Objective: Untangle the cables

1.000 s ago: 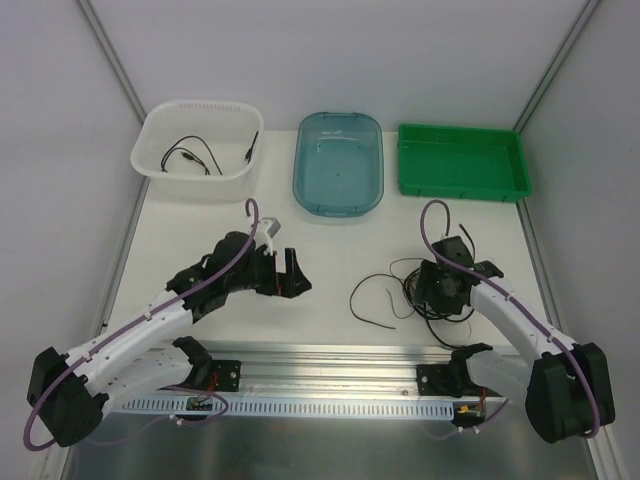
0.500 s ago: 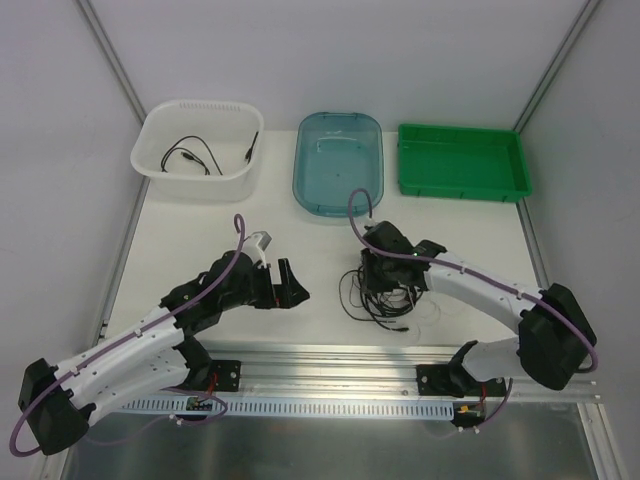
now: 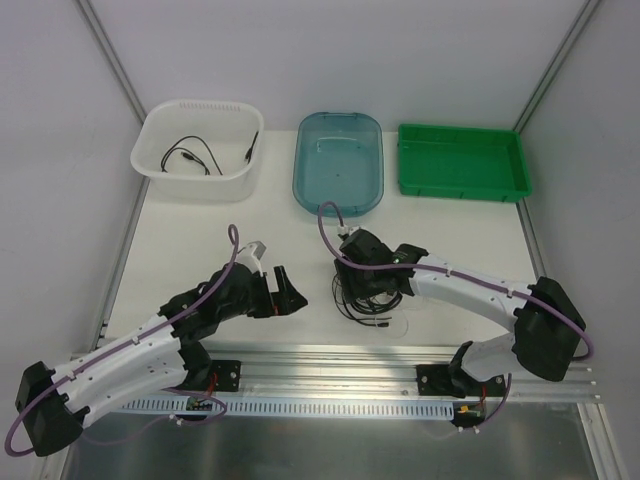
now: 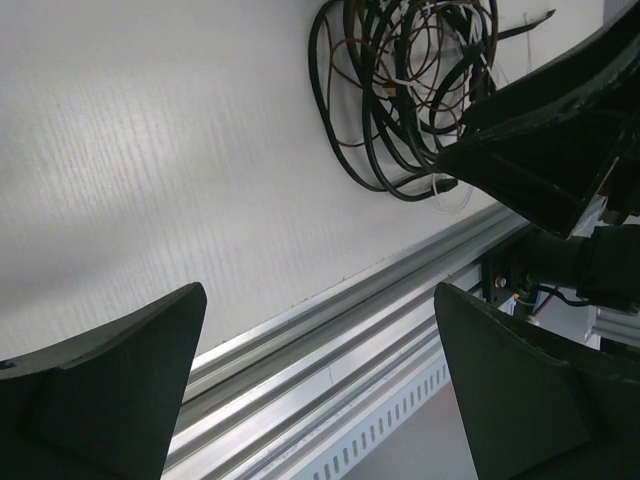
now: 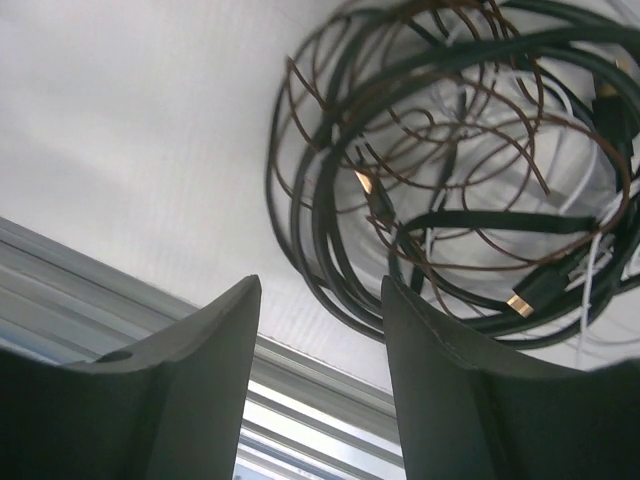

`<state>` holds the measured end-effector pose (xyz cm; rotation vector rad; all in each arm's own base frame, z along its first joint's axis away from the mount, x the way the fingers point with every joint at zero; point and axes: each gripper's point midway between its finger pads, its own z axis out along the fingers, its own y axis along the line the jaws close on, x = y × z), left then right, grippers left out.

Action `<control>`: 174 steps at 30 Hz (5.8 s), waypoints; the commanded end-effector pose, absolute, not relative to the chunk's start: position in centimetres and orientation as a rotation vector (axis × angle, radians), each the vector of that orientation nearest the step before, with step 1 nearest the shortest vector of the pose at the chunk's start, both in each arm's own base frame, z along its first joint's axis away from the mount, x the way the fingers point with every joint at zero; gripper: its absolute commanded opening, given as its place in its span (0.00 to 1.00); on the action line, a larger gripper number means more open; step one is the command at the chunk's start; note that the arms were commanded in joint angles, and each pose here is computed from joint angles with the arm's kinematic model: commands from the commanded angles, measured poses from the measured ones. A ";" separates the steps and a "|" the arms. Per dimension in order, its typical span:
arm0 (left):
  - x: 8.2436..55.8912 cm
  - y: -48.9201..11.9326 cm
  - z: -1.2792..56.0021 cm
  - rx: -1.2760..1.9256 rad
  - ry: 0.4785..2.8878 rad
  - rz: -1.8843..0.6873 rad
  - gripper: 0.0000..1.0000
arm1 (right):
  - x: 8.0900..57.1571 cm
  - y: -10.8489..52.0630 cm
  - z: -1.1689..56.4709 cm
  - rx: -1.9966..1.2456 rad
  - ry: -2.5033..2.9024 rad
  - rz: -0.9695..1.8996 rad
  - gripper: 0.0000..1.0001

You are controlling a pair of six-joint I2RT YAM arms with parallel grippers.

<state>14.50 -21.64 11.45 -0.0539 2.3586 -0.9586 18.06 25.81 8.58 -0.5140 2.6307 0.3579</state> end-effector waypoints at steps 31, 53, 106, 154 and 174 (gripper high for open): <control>15.7 -22.0 8.9 -0.143 2.446 -0.793 0.99 | 17.8 27.0 8.5 -0.756 2.580 0.270 0.01; 17.3 -24.0 16.0 -0.027 2.275 -0.906 0.99 | 18.4 25.4 39.0 -0.607 1.916 0.683 0.01; 22.1 -32.1 15.2 0.128 2.115 -0.780 0.98 | 17.8 15.8 32.6 -0.106 2.015 0.563 0.01; 24.8 -2.8 10.7 -0.517 2.238 0.281 0.00 | 17.7 4.9 32.8 0.075 1.935 0.111 0.01; 23.0 -2.3 10.7 -0.546 2.281 0.146 0.02 | 21.2 4.4 23.1 0.222 2.251 0.001 0.01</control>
